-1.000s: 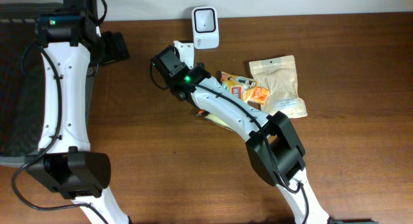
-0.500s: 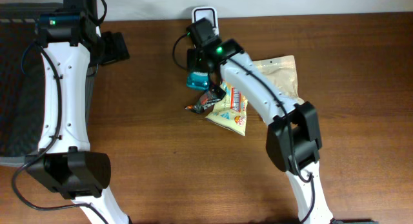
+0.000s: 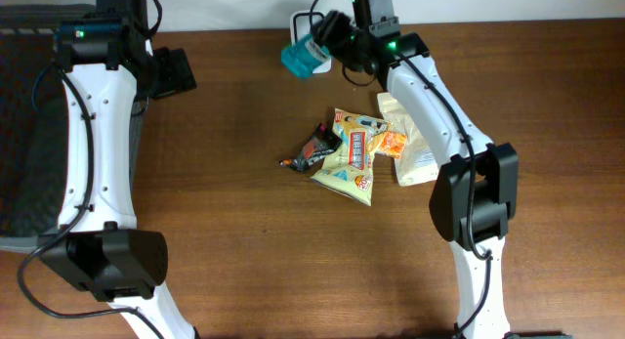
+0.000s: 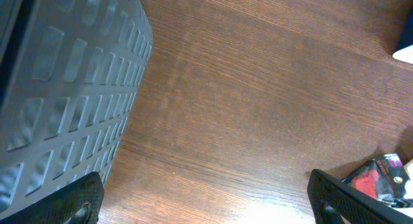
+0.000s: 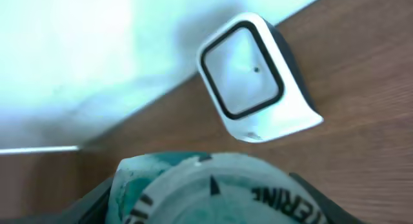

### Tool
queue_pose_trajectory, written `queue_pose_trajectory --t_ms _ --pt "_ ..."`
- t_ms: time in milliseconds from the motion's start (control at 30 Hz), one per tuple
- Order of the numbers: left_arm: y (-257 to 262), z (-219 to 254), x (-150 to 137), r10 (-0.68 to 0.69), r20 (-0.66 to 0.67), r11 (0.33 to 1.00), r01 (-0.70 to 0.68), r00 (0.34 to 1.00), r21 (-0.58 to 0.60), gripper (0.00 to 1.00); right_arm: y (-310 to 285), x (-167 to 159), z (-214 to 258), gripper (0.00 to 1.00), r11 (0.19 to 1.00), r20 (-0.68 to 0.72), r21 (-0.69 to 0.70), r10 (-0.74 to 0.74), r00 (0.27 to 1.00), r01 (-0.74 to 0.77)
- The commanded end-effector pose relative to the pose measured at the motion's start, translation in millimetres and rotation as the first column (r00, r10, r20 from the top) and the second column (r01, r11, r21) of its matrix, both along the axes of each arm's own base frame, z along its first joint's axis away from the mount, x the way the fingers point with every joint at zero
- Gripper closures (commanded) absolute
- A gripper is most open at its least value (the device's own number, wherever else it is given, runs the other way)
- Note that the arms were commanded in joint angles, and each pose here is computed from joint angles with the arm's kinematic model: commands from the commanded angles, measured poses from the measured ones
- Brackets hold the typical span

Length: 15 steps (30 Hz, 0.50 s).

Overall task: Scan the item barcode
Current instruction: 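Lift the Listerine bottle up to the scanner window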

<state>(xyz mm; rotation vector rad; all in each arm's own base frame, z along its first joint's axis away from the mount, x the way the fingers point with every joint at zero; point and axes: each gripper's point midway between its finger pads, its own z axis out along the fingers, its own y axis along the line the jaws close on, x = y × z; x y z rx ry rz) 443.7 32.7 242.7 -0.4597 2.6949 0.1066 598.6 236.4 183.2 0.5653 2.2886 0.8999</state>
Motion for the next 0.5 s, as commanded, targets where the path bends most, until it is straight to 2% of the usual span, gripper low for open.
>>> queue_pose_trajectory --t_ms 0,133,233,467 --pt "0.7 -2.2 1.2 0.010 -0.003 1.000 -0.010 1.000 0.000 0.01 13.2 8.9 29.2 0.39 0.985 0.007 0.167 -0.051 0.999 0.049" --pt "0.8 -2.2 1.1 0.010 -0.003 1.000 -0.010 1.000 0.001 0.01 35.8 22.7 22.2 0.40 0.938 -0.008 0.345 -0.023 1.000 0.025" --pt "0.8 -2.2 1.2 0.010 -0.003 1.000 -0.010 1.000 0.001 0.01 37.6 32.0 7.8 0.41 0.887 -0.086 0.453 -0.052 0.995 0.085" --pt "0.7 -2.2 1.2 0.010 -0.003 1.000 -0.010 1.000 0.000 0.01 -6.2 49.7 -5.9 0.40 0.841 -0.174 0.503 -0.128 0.976 0.200"
